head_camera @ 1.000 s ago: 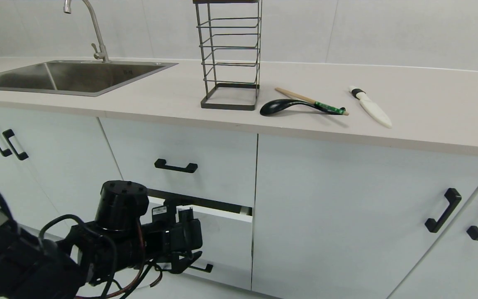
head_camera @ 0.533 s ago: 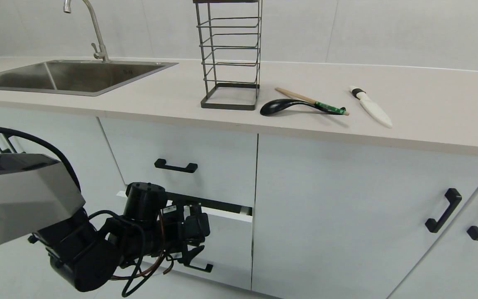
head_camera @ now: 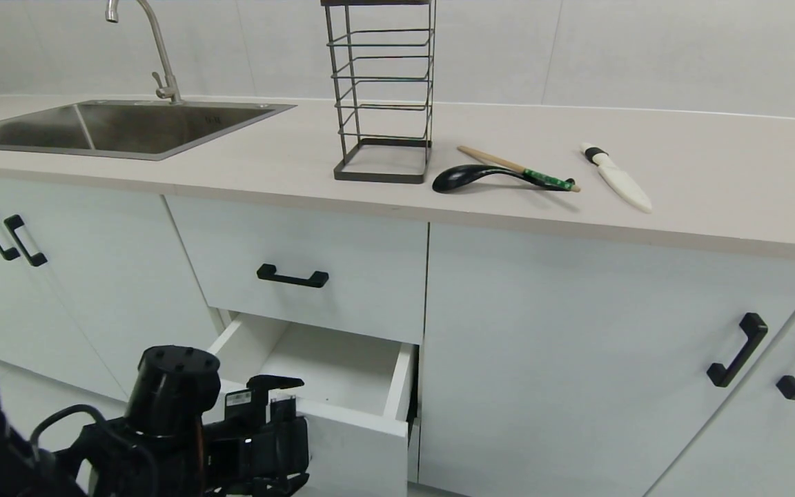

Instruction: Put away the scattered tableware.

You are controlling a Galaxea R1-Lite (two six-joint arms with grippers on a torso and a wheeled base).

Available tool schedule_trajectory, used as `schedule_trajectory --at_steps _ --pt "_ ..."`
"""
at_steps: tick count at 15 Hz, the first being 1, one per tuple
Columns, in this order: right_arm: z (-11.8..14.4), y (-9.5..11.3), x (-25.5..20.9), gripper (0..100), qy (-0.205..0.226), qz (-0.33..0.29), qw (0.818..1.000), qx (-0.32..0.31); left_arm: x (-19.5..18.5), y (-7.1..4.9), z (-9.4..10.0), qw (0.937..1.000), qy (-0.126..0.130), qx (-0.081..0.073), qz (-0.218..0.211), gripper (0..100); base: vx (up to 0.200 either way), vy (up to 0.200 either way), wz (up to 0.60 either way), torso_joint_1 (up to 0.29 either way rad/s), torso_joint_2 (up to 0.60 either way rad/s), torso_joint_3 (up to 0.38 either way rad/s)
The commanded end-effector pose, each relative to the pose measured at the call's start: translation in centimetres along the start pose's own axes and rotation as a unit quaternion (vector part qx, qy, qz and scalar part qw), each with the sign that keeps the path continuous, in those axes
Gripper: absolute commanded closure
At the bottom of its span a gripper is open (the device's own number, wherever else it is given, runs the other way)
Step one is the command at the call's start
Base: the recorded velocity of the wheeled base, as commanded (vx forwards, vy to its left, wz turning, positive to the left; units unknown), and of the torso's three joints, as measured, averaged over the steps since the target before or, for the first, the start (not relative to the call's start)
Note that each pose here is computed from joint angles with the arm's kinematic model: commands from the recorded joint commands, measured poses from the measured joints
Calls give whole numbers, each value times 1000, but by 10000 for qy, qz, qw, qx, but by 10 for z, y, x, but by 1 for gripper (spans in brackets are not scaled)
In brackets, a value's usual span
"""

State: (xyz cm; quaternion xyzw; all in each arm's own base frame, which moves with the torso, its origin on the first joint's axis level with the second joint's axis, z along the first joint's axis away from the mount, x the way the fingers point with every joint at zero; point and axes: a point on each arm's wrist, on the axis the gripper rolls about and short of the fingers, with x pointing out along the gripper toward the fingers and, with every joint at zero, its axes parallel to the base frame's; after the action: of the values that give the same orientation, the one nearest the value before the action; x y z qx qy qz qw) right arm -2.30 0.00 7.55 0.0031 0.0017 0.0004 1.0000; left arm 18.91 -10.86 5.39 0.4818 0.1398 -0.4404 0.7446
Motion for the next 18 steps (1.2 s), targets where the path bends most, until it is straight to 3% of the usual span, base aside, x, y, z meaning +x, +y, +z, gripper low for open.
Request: schedule_trajectory --at_steps 1,7,10,12,15,16,17,18 --pt "0 0 0 100 14 3 10000 0 -23 -2 9 9992 -260 134 281 0 0 0 0 0 0 0" --pt "0 0 0 100 6 3 10000 0 -19 -12 6 9998 -163 144 -16 0 0 0 0 0 0 0" --pt "0 0 0 100 14 3 10000 0 -17 -11 6 9997 -208 112 16 0 0 0 0 0 0 0" --pt "0 0 0 100 14 3 10000 0 -40 0 15 9948 -594 -477 671 0 0 0 0 0 0 0" --pt "0 0 0 100 14 3 10000 0 -74 -5 15 9769 -774 -1552 1249 0 0 0 0 0 0 0" --pt "0 0 0 100 6 3 10000 0 -90 -4 15 9581 -1011 -2192 1539 0 0 0 0 0 0 0" --pt "0 0 0 100 14 3 10000 0 -109 2 11 9218 -1107 -3161 1952 0 0 0 0 0 0 0" --pt "0 0 0 100 6 3 10000 0 -122 5 2 8888 -1086 -3878 2188 0 0 0 0 0 0 0"
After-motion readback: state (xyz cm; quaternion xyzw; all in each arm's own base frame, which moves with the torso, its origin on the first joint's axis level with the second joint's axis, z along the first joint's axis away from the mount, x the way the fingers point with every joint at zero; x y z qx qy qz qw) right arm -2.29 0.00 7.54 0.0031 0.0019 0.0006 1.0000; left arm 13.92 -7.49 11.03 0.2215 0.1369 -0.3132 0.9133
